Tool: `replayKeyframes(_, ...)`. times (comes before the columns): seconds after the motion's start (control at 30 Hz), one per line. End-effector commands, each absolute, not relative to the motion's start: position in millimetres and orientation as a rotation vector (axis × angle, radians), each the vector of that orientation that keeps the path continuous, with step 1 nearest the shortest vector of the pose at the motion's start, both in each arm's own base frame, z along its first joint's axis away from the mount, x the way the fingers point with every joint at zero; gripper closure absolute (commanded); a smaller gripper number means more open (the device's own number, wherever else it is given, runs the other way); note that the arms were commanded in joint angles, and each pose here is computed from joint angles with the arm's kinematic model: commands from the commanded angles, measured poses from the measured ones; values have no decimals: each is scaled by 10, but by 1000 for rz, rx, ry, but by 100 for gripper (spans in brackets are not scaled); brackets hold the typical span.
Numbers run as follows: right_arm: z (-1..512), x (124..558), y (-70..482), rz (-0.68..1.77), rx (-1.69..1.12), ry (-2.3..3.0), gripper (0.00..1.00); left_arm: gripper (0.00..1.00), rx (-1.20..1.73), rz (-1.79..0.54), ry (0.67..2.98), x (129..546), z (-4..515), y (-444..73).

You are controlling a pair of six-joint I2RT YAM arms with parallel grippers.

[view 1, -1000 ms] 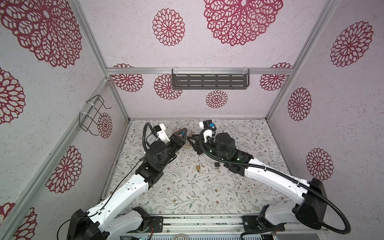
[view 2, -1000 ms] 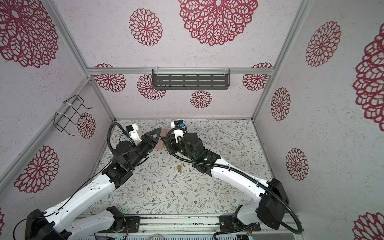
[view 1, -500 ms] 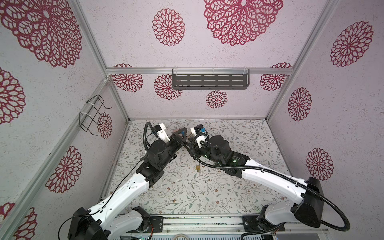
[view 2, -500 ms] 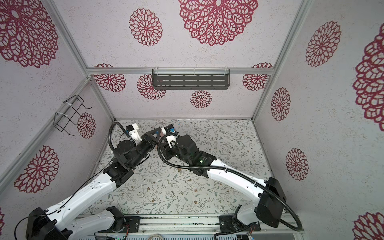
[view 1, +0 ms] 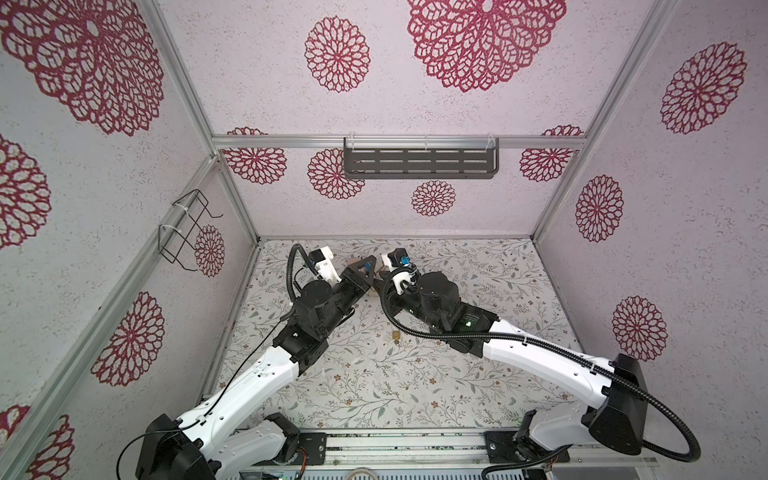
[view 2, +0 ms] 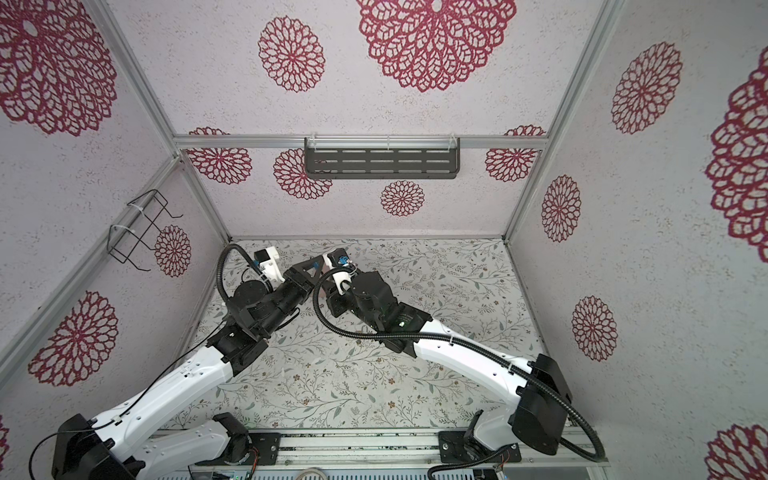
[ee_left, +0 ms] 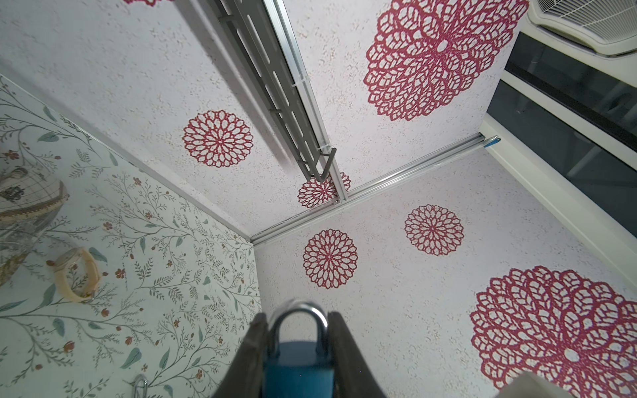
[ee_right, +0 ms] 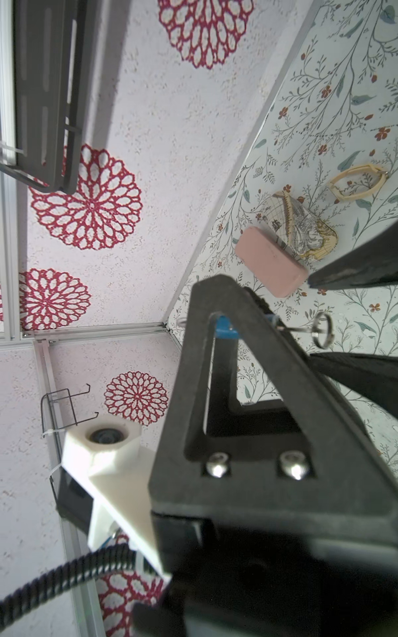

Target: Unlock with the key

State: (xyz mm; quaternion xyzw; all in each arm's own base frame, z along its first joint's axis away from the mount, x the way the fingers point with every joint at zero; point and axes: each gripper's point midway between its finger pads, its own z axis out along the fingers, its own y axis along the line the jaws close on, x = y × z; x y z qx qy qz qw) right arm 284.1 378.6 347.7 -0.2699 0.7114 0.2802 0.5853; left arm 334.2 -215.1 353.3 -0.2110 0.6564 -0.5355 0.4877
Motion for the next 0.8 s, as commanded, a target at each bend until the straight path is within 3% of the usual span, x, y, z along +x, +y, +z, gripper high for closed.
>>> replayKeyframes(0.0, 3827, 2846, 3774, 642, -600, 1554, 68, 100, -504, -1343, 1546, 3331, 3685, -2160)
replayKeyframes(0.3, 3829, 2878, 3826, 608, -618, 1540, 76, 100, -498, -1355, 1545, 3323, 3698, -2175)
replayKeyframes(0.77, 3992, 2847, 3680, 566, -576, 1446, 79, 100, -505, -1347, 1559, 3326, 3639, -2170)
